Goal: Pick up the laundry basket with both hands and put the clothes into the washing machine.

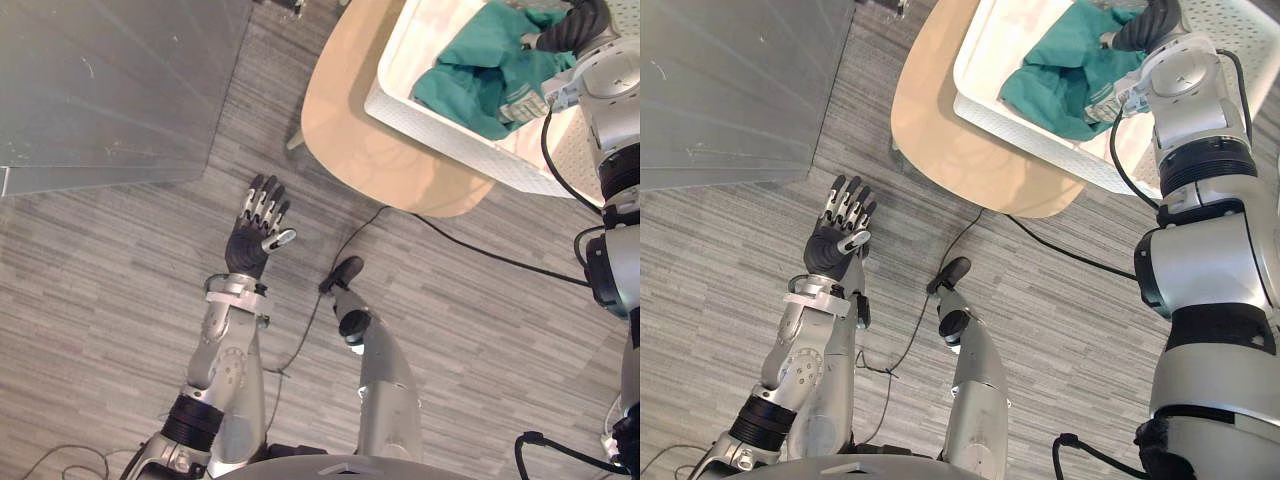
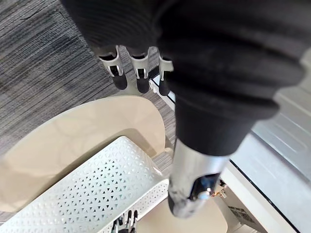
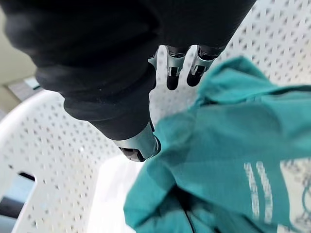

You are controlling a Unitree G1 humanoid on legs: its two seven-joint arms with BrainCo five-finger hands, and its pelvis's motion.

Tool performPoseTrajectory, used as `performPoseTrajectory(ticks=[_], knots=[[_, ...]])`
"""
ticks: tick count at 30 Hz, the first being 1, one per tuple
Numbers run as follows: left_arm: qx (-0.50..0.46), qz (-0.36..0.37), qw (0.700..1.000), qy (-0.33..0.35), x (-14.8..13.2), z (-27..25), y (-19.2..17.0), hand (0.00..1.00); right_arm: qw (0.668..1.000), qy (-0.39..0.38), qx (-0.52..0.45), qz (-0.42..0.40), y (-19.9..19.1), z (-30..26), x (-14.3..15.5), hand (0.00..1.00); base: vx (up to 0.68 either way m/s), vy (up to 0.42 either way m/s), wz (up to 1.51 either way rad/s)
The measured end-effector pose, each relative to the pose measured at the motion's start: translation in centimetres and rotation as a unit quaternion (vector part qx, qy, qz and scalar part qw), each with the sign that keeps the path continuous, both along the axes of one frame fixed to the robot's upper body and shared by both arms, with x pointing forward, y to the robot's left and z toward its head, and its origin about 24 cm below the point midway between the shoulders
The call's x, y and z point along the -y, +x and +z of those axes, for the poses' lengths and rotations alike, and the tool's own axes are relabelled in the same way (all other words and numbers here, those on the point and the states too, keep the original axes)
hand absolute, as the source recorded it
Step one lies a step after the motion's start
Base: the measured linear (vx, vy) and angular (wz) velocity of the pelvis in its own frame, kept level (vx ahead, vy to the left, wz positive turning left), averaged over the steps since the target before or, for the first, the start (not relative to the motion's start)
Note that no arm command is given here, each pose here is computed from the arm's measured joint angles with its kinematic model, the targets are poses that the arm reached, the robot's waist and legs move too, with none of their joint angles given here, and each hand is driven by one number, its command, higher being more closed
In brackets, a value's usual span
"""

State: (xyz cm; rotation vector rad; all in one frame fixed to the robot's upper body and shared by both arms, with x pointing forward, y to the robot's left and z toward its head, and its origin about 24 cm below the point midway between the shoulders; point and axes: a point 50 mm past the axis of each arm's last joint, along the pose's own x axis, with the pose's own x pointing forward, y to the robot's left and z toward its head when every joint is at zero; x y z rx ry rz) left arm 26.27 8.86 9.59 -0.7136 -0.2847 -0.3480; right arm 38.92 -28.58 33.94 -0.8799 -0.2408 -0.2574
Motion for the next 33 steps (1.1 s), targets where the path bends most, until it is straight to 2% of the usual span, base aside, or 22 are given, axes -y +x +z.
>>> performPoseTrajectory(ticks=[8, 12, 18, 23, 24, 33], knots=[[-0.005, -0.023, 0.997, -0.075, 0.8, 0.3, 0.3, 0.0, 0.999, -0.008, -0.039, 0.014, 0.1, -1.2, 0.1, 0.0, -0.01, -0.052, -0.07], [-0.016, -0.025, 0.992, -0.121, 0.2, 0.1, 0.7, 0.0, 0.999, -0.006, -0.038, 0.013, 0.0, -1.2, 0.2, 0.0, -0.04, -0.033, -0.26], [-0.041, 0.017, 0.981, -0.189, -1.8, -0.9, 1.1, 0.0, 1.0, -0.01, 0.024, 0.011, -1.0, 2.8, 0.1, 0.0, -0.02, 0.028, -0.19], [-0.054, 0.02, 0.98, -0.19, -1.7, -1.4, 1.2, 0.0, 0.999, -0.02, 0.048, 0.007, -1.3, 3.8, -0.1, 0.0, -0.03, 0.033, -0.07], [-0.054, 0.02, 0.98, -0.191, -1.7, -1.4, 1.2, 0.0, 0.998, -0.016, 0.053, 0.01, -1.2, 3.8, -0.2, 1.0, -0.04, 0.02, -0.01], [-0.05, 0.012, 0.98, -0.194, -1.4, -1.1, 1.2, 0.0, 0.984, 0.131, 0.083, 0.088, 0.1, 2.6, -2.7, 1.0, -0.06, 0.009, -0.03]])
